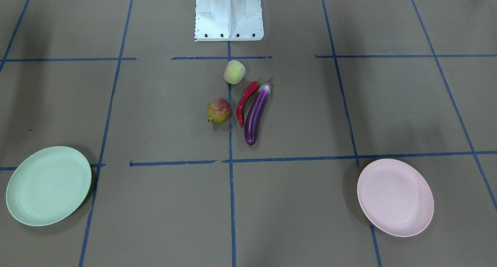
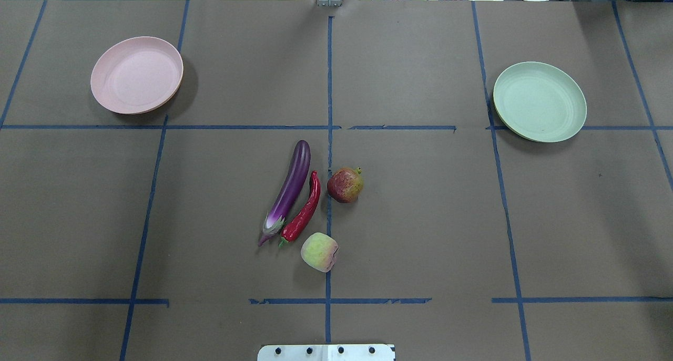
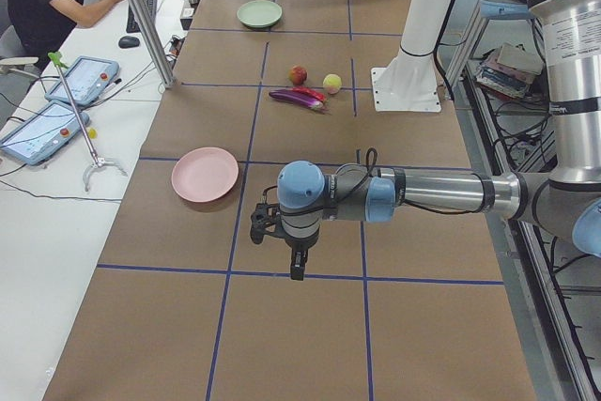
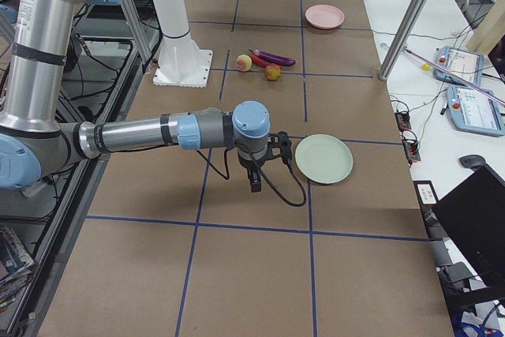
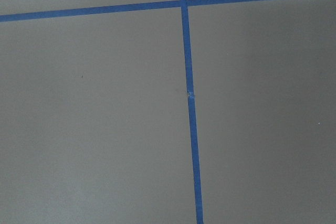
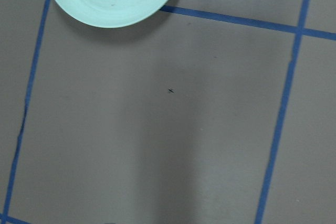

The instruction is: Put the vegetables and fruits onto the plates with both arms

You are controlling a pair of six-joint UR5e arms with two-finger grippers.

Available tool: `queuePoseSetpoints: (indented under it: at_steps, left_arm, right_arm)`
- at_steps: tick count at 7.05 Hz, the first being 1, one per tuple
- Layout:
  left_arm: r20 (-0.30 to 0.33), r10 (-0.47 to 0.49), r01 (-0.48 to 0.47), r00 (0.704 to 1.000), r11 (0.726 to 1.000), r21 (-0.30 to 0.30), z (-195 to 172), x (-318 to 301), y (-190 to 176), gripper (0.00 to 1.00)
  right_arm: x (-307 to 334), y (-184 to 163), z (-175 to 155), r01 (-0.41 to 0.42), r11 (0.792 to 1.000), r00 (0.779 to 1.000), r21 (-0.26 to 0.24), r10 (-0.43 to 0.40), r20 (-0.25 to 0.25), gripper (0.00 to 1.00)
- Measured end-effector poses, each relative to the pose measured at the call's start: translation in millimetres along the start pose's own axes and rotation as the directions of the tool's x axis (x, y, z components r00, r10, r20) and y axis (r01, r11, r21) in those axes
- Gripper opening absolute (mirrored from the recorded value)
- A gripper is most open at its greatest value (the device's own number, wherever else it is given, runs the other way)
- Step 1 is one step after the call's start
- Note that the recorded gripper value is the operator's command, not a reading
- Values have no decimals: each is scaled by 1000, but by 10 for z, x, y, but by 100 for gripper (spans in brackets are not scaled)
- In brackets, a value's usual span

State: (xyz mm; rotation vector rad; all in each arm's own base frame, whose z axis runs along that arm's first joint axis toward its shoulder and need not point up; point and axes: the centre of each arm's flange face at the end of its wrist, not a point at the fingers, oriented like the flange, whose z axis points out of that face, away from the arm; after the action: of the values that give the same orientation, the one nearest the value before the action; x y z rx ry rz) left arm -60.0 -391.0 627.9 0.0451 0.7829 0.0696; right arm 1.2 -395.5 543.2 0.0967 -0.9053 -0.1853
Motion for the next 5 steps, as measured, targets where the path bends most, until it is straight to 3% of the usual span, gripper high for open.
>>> queuePoseSetpoints:
  at_steps: [3,5]
  left_arm:
    - [1,5,-5,1000,1000,9,-43,33,-3,100]
    - [0,10,-10,1000,1000,15,-70,52,-3,100]
  right_arm:
    - [-1103,-539,363,-32,999,997,21,30,71,100]
    - [-2161,-920,710,-131,991,988,5,130,88,100]
